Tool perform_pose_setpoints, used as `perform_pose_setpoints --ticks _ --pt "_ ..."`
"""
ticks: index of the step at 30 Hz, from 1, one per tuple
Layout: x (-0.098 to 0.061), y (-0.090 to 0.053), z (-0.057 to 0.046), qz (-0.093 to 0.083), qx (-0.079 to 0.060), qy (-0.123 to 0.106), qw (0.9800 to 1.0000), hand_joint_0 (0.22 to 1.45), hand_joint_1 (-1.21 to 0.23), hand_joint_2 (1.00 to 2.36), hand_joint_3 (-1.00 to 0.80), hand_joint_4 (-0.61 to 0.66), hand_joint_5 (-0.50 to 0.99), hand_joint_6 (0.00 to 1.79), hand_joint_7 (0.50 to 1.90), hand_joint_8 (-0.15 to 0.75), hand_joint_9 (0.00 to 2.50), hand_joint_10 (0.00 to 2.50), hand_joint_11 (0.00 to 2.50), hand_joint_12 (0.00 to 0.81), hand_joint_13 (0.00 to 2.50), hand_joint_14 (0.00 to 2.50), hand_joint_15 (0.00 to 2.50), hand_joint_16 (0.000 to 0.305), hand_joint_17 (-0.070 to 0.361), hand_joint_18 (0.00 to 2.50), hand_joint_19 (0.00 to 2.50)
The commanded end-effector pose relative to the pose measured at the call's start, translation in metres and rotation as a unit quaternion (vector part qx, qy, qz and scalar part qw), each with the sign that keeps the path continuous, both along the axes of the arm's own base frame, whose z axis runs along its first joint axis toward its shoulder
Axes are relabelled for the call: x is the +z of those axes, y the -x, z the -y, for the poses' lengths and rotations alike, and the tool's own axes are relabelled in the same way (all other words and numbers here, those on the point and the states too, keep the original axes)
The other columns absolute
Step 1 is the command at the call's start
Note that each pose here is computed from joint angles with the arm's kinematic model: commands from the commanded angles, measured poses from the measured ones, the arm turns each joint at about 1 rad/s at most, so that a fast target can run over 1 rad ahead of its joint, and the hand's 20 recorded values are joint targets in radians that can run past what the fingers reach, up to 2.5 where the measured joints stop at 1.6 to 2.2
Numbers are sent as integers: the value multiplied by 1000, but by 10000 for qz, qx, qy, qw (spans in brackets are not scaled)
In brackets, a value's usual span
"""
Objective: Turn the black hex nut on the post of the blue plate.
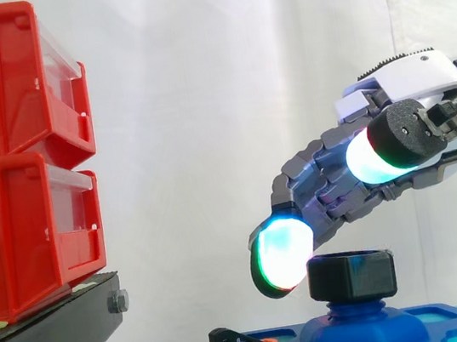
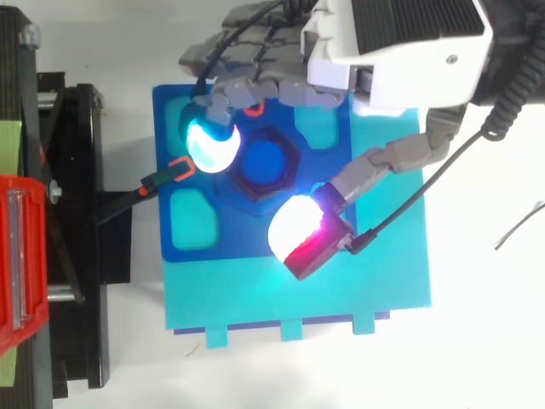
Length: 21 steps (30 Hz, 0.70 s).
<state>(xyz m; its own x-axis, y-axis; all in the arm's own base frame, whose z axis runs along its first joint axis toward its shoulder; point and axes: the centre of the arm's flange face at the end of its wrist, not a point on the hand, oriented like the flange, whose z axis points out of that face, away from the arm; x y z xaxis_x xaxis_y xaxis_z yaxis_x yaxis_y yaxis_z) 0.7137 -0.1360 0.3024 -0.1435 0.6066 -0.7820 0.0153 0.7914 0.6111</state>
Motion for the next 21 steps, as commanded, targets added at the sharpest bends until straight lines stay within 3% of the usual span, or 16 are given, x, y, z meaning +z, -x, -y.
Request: perform_pose_setpoints --ticks 1,8,21 --pt "1 1 4 20 28 -8 10000 465 -452 1000 -500 452 -242 504 864 433 244 1 0 522 265 4 327 63 142 57 227" --pt "0 3 13 14 43 -12 10000 465 -453 1000 -500 451 -242 504 864 433 244 0 0 523 270 4 323 63 141 59 222" --pt "0 6 21 7 88 -26 10000 466 -455 1000 -500 449 -243 504 863 434 244 0 0 523 270 4 323 63 141 62 227"
